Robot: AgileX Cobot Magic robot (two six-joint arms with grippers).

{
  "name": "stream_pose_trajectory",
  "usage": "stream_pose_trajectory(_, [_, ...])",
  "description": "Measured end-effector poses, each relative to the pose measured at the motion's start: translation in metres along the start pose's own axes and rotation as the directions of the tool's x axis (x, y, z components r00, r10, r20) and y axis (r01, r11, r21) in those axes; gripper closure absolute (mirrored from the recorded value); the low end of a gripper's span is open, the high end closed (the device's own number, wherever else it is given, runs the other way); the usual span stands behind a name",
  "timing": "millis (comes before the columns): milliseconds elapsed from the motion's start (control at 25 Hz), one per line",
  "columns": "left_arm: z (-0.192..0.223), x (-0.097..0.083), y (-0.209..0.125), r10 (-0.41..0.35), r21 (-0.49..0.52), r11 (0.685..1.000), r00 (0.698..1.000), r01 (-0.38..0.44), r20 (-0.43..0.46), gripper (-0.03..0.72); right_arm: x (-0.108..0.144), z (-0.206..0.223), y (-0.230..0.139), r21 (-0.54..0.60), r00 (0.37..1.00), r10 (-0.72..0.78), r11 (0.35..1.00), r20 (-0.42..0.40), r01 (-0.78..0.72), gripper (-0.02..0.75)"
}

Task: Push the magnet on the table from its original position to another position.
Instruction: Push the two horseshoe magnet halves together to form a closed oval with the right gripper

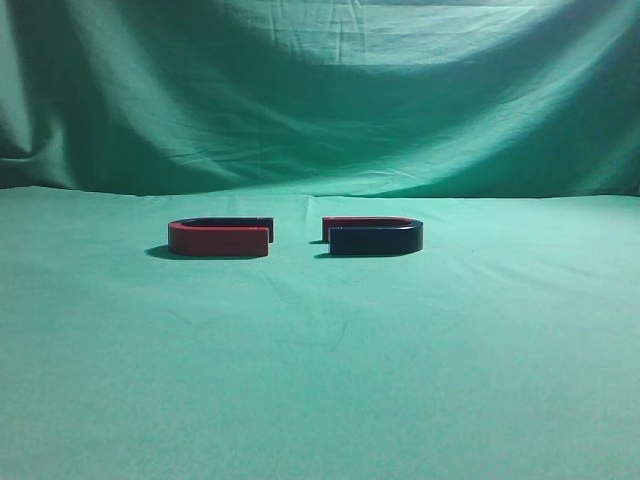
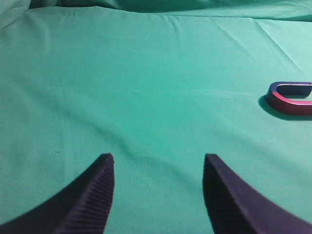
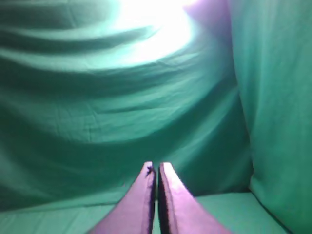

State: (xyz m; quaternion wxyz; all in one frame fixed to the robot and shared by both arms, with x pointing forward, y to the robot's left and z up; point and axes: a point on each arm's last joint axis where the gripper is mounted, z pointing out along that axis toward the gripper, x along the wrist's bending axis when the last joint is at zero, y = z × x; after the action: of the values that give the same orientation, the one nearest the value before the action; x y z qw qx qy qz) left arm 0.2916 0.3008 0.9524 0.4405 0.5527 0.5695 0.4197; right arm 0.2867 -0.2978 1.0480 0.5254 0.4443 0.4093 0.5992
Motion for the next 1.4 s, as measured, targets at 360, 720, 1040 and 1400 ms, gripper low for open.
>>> stream_pose_trajectory(360, [0.0,0.0,0.0,0.0,0.0,1.0,1.0,0.0,0.0,0.316,0.014,0.067,0.043,0.597,0.999,-0.002,0.801,-0.045,0.029,0.738])
stream_pose_trajectory(720, [0.0,0.0,0.0,0.0,0.0,1.0,1.0,0.0,0.0,0.316,0.023,0.122,0.028,0.837,0.987,0.038,0.536,-0.158,0.113,0.738])
stream_pose_trajectory(1040, [0.0,0.0,0.0,0.0,0.0,1.0,1.0,0.0,0.0,0.316,0.037,0.171,0.003,0.944,0.958,0.197,0.298,-0.208,0.144,0.738])
stream_pose_trajectory(1400, [0.0,0.0,0.0,0.0,0.0,1.0,1.0,0.0,0.0,0.316,0.088,0.221,-0.064,0.968,0.926,0.283,0.091,-0.25,0.233,0.738])
